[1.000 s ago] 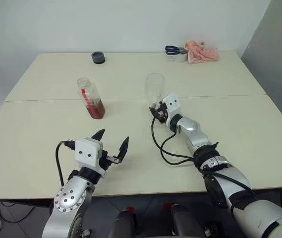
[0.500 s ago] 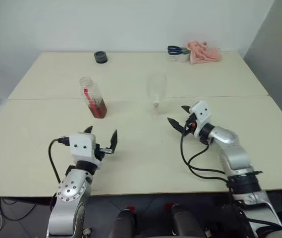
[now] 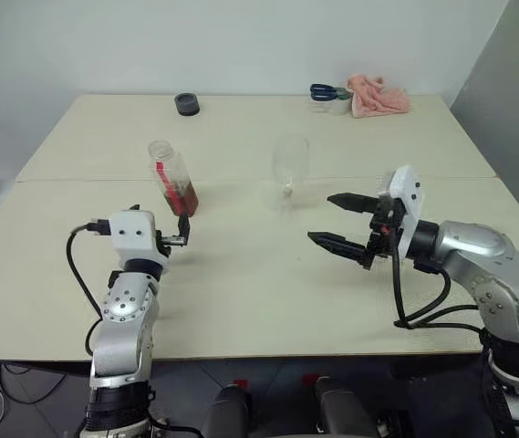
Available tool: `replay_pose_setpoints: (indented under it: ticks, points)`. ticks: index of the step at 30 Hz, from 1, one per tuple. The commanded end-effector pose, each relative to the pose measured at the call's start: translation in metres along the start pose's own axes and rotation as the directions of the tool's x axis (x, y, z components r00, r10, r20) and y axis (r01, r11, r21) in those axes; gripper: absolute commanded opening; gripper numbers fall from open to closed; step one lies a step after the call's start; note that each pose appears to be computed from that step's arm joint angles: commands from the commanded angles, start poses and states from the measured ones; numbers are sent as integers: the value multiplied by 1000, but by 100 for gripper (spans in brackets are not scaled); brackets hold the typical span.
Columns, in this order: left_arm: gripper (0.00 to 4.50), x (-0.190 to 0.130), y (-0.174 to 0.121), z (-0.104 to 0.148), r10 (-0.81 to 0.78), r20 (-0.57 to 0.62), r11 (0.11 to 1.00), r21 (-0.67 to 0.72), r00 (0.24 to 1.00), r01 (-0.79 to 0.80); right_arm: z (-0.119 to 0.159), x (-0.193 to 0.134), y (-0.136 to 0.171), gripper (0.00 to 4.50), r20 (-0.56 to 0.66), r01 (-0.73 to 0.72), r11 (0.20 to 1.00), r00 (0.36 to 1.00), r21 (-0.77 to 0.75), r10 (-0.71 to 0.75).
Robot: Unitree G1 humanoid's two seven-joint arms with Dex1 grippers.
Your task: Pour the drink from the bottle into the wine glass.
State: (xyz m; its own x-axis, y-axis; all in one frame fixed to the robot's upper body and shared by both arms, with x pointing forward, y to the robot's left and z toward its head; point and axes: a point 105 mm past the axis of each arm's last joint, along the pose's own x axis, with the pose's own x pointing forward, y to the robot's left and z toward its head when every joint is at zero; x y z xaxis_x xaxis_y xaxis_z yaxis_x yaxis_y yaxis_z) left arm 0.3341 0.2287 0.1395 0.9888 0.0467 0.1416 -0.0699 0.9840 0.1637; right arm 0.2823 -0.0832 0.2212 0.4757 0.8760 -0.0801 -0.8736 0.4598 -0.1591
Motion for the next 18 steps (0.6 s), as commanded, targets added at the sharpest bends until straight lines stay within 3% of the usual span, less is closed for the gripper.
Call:
replay_pose_setpoints:
  ticks: [1,18]
  points:
    - [450,4,9,9,0,36,1000,3,999,0,15,-1,9,437,54,-20,1000,998,-20,21]
    - [450,21,15,5,-92,0,996,8,996,92,19,-9,9,437,80,4,1000,997,-21,-3]
